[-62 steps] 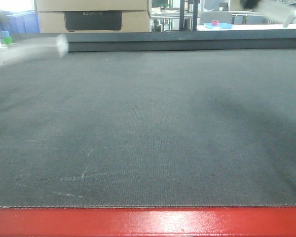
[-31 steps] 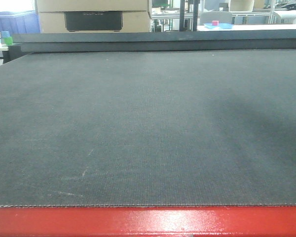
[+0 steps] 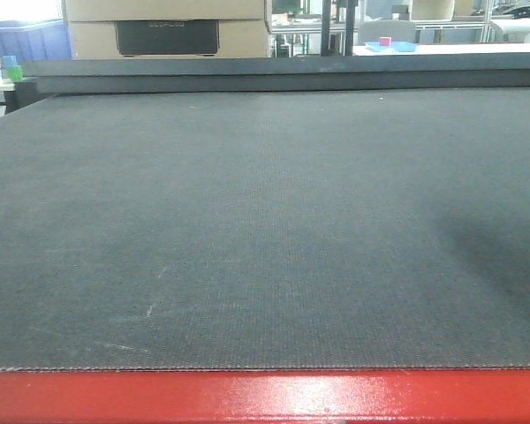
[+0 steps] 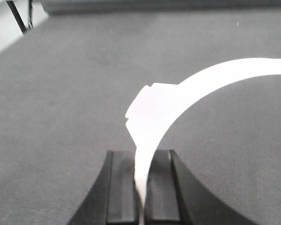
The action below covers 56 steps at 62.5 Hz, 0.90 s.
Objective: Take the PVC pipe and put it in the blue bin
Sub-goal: 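Hold both clamps raised while the base backs away from the table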
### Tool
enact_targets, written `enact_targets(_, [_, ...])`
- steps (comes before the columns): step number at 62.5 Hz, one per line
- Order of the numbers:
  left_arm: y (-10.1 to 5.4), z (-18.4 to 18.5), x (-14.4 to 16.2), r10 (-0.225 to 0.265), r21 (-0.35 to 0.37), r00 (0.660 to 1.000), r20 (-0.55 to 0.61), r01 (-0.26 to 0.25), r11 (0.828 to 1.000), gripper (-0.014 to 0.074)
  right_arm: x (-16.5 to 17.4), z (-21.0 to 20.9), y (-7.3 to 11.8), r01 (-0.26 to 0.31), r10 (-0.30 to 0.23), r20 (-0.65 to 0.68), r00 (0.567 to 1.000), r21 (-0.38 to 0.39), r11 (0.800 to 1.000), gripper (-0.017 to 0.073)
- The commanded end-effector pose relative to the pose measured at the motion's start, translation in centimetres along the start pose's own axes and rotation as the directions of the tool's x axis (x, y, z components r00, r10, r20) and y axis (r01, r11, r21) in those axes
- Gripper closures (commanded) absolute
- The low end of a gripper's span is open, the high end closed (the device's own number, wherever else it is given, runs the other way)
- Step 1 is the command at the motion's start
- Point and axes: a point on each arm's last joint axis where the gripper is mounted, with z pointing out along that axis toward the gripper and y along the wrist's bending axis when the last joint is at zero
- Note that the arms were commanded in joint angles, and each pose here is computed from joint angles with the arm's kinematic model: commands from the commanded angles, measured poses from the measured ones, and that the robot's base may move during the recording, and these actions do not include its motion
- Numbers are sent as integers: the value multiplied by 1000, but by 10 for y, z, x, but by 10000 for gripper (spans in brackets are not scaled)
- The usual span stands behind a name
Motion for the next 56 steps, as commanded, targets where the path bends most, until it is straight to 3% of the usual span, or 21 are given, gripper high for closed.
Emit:
enact_targets(1, [-1, -13, -8, -3, 6, 995, 102, 2, 1000, 704, -3, -16, 0, 69, -69, 93, 993, -2, 998, 728])
enact_targets(5, [-2, -21, -14, -6, 7, 985, 173, 5, 1000, 704, -6, -27, -1, 119, -119, 136, 984, 11, 993, 728])
enact_targets(10, [-4, -24, -15, -9, 23, 984, 177, 5, 1000, 704, -9, -36, -2, 165, -167, 178, 970, 28, 986, 728])
enact_targets(14, [-8, -23, -12, 90, 29, 985, 148, -95, 995, 704, -11, -42, -1, 166, -168, 203, 965, 29, 986, 728])
enact_targets(19, [-13, -22, -10, 152, 53, 978, 143, -161, 986, 704, -12, -45, -1, 128, -130, 214, 968, 22, 992, 728])
enact_targets(24, [-20, -20, -11, 156, 92, 975, 160, -172, 981, 704, -12, -46, -1, 59, -59, 215, 975, 7, 998, 728])
enact_targets(37, [-24, -20, -12, 152, 120, 972, 180, -175, 977, 704, -21, -51, 0, 56, -54, 250, 967, 0, 998, 728])
enact_targets(48, [-24, -20, -11, 154, 121, 973, 172, -176, 977, 704, -30, -55, 0, 147, -154, 281, 947, 43, 988, 728])
enact_targets(56, [-24, -20, -11, 154, 121, 973, 172, -176, 977, 704, -30, -55, 0, 150, -157, 275, 948, 47, 988, 728])
